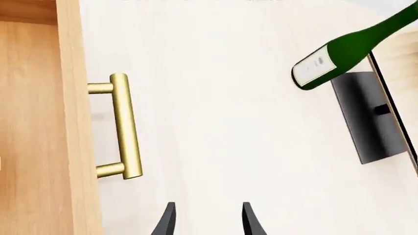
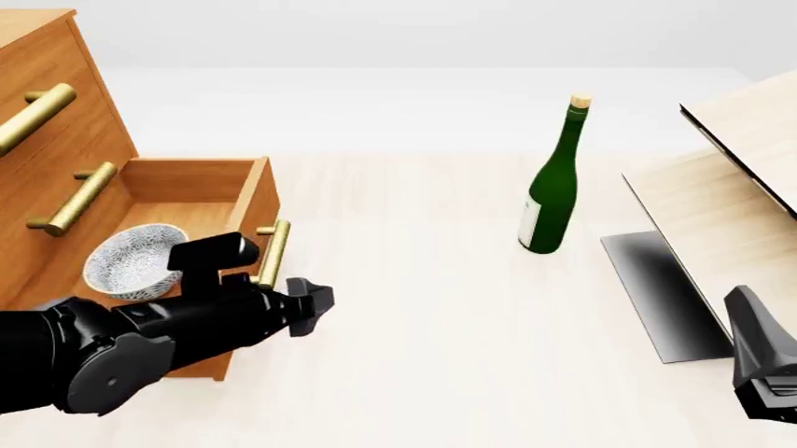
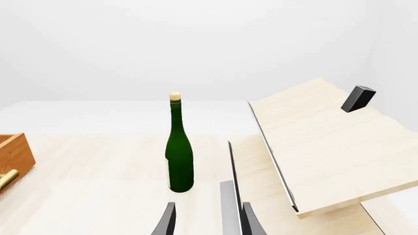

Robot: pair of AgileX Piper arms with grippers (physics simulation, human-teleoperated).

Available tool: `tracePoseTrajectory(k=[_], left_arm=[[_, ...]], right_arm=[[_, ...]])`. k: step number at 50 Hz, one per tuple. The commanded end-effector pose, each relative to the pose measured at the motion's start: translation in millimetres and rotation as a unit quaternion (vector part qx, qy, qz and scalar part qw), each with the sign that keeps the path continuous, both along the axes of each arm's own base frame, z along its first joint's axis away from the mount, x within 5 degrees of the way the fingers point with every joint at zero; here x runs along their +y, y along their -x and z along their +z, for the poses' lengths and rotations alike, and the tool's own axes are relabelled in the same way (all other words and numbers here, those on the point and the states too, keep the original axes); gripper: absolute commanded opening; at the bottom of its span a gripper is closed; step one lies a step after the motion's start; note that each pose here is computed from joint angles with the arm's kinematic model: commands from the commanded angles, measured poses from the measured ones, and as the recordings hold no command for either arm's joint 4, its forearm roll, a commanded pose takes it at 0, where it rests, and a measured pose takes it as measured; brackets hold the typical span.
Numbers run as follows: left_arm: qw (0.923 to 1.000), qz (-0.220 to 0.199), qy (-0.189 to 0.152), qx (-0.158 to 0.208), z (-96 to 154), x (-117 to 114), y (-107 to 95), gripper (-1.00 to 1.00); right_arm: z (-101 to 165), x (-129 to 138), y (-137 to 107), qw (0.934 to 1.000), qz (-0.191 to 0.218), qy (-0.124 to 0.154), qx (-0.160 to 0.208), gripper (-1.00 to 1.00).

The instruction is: Put the bowl in the bottom drawer of the cabinet and close it.

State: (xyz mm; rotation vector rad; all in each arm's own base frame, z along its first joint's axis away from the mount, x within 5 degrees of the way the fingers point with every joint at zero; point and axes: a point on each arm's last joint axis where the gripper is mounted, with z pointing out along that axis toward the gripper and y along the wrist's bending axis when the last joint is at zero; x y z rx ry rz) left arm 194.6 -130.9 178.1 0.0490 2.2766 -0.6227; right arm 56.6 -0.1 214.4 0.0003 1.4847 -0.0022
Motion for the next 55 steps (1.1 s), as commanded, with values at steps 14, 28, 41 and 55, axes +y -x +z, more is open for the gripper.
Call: tracePoseTrajectory(k=[14, 28, 41, 55], left_arm=[[0.9979, 0.054, -0.031, 0.02, -11, 30, -10, 1.0], [0.9955, 0.08, -0.04, 0.028, -16, 46, -9, 1.0], [0.9934, 0.1, -0.047, 0.03, -18, 58, -9, 1.0], [0.9899, 0.128, -0.052, 0.03, -18, 73, -8, 1.0]], right_arm=[[0, 0, 0, 1.0, 0.0, 0.0, 0.0, 1.0], [0, 0, 0, 1.0, 0.0, 0.0, 0.0, 1.0], [0, 0, 0, 1.0, 0.0, 0.0, 0.0, 1.0], [0, 0, 0, 1.0, 0.0, 0.0, 0.0, 1.0]])
